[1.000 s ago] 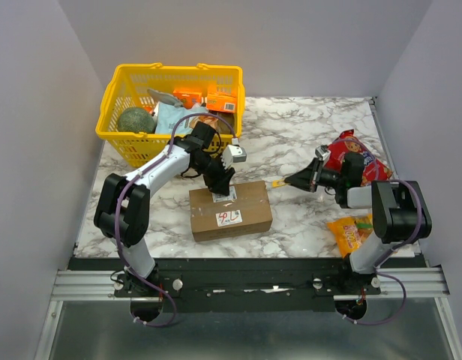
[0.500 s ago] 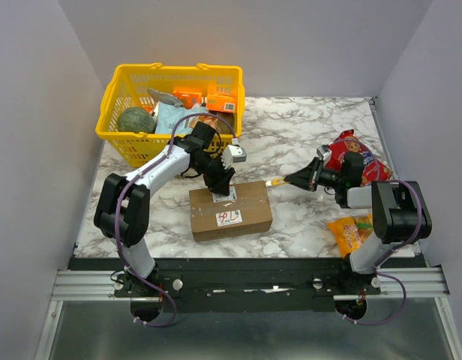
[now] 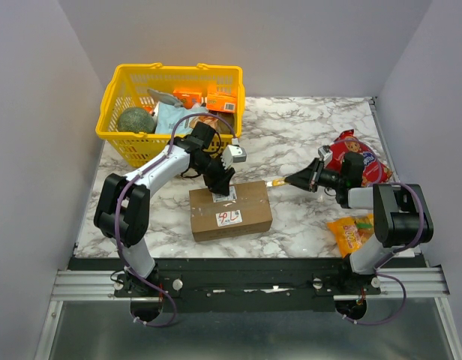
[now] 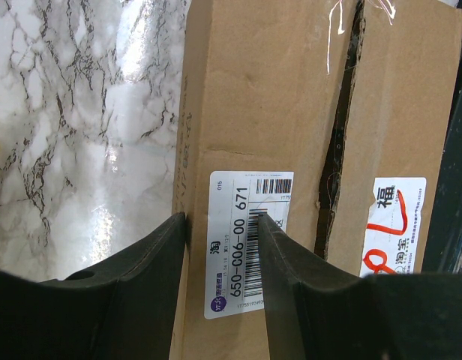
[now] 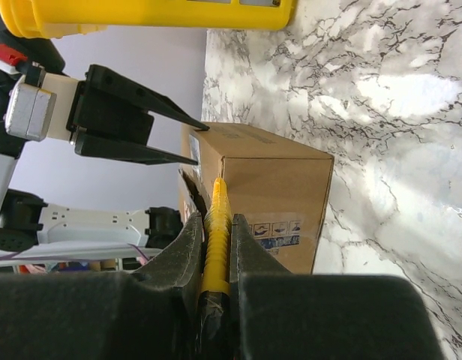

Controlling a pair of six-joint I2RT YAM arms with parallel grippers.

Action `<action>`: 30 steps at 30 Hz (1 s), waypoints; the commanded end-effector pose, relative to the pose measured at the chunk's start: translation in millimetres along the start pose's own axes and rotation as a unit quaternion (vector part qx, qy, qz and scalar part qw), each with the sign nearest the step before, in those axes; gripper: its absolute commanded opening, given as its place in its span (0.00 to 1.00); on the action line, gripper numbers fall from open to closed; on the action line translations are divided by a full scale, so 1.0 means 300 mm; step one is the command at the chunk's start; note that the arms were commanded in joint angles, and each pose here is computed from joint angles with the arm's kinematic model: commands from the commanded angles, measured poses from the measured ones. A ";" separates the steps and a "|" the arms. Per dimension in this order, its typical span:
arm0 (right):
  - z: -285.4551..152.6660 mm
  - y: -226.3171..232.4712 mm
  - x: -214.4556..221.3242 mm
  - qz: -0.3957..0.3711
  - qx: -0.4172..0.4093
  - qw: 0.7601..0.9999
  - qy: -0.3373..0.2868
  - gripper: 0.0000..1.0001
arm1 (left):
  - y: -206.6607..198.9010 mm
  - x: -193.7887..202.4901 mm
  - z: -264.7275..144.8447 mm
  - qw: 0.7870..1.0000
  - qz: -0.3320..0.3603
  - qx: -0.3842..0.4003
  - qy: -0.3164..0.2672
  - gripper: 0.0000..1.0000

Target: Unpack the express box

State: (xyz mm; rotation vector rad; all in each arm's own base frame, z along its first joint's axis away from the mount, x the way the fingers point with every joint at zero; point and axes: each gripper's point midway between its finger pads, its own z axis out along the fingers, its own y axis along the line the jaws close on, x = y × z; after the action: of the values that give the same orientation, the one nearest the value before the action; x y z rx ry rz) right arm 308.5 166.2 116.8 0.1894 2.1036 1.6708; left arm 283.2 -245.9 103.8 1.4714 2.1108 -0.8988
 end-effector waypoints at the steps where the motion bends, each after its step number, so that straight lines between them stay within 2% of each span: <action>1: 0.001 -0.014 0.007 -0.007 0.011 1.000 -0.001 0.00 | 0.032 0.137 0.049 0.998 -0.018 -0.017 0.066 0.50; 12: -0.009 0.029 0.039 0.010 -0.018 0.999 0.030 0.00 | 0.056 0.138 0.059 0.997 -0.024 -0.027 0.069 0.50; 23: -0.022 0.018 0.079 0.059 -0.001 0.996 0.061 0.00 | 0.079 0.142 0.066 0.996 -0.028 -0.039 0.074 0.50; 30: -0.025 0.014 0.089 0.064 0.004 0.995 0.078 0.00 | 0.083 0.152 0.068 0.996 -0.030 -0.043 0.078 0.50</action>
State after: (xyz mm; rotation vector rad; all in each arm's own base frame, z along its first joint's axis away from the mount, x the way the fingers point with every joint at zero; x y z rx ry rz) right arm 292.3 168.6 109.1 0.2679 2.2264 1.7575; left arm 284.4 -245.5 101.1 1.4367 2.1493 -0.8952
